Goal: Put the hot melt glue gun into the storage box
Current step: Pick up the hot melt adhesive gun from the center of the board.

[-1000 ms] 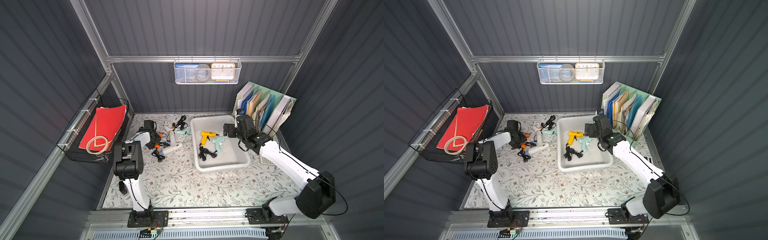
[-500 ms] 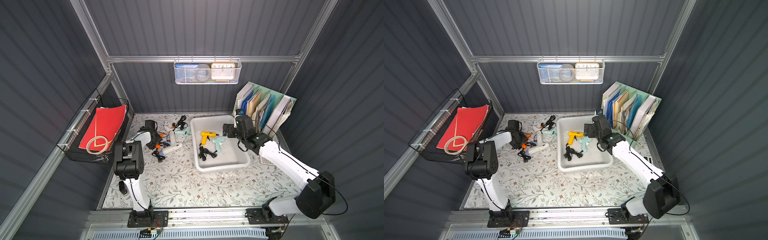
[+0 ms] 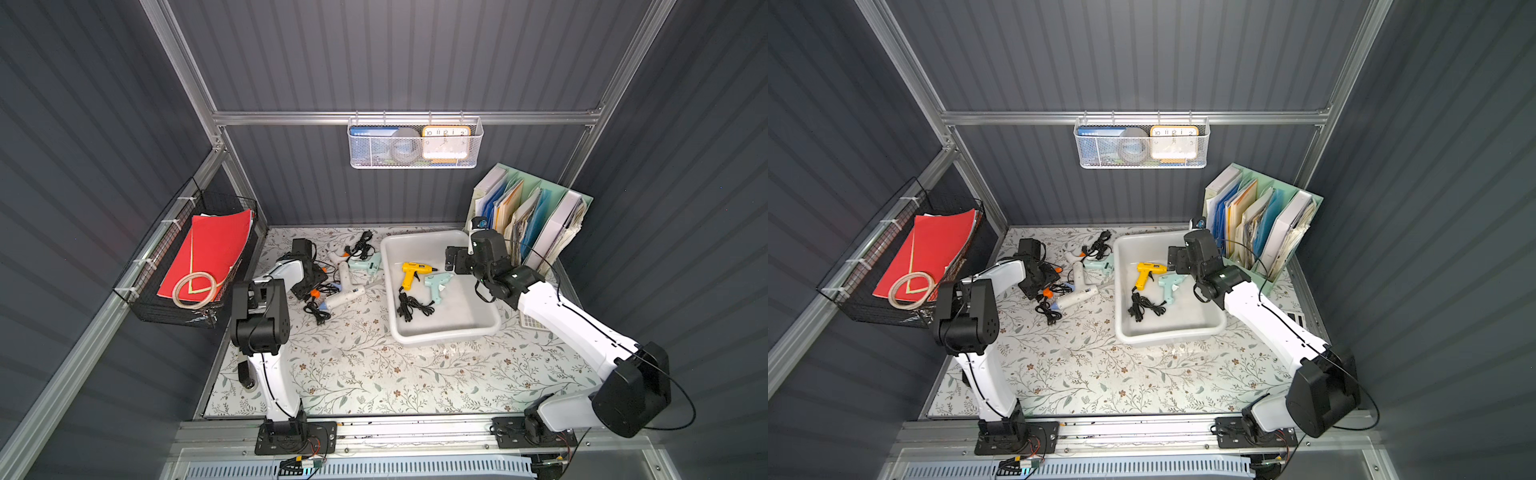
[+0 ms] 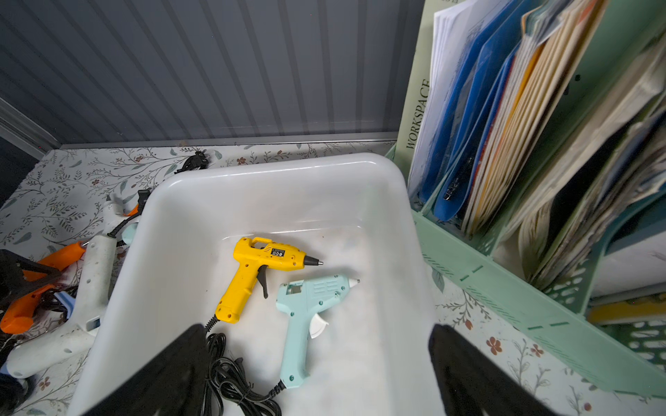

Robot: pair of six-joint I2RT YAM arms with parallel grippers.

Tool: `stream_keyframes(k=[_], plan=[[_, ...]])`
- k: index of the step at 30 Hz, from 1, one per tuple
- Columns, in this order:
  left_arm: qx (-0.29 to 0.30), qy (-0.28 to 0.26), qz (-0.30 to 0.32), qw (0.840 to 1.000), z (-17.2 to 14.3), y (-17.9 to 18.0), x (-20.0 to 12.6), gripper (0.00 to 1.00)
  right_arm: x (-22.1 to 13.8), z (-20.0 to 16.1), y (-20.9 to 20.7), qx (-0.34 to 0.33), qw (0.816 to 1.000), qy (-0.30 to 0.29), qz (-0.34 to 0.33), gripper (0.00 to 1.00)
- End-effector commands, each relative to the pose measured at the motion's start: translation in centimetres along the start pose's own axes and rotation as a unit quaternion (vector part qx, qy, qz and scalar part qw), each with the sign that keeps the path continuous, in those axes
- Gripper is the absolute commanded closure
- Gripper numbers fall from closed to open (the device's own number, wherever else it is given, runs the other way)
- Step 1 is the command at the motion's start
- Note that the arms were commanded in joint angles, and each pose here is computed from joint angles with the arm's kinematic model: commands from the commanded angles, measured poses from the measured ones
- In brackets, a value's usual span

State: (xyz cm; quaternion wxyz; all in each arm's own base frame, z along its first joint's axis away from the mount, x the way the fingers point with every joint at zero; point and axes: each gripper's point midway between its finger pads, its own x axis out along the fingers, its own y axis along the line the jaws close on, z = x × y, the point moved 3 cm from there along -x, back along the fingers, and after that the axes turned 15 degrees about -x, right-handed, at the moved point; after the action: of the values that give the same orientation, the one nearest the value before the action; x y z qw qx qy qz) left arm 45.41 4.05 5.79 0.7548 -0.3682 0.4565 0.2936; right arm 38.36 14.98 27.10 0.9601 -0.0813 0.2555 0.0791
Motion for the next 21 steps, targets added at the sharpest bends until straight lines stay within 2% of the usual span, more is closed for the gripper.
stream_keyframes(k=[1,3,8,21], plan=[[0.020,0.039,0.033,0.998,-1.6,1.3,0.8,0.13,-0.1,0.2,0.1,-0.006,1.000,-0.004,-0.003,0.01],[0.024,0.039,0.032,0.998,-1.6,1.2,0.6,0.08,0.0,0.3,0.2,-0.005,1.000,-0.004,-0.002,0.01],[0.027,0.032,0.043,0.998,-0.9,0.9,0.7,0.09,0.2,0.3,0.4,-0.005,1.000,-0.004,0.003,0.01],[0.062,0.045,0.074,0.994,-1.5,0.6,2.0,0.29,-0.6,0.8,-0.2,-0.008,1.000,-0.016,-0.012,0.01]])
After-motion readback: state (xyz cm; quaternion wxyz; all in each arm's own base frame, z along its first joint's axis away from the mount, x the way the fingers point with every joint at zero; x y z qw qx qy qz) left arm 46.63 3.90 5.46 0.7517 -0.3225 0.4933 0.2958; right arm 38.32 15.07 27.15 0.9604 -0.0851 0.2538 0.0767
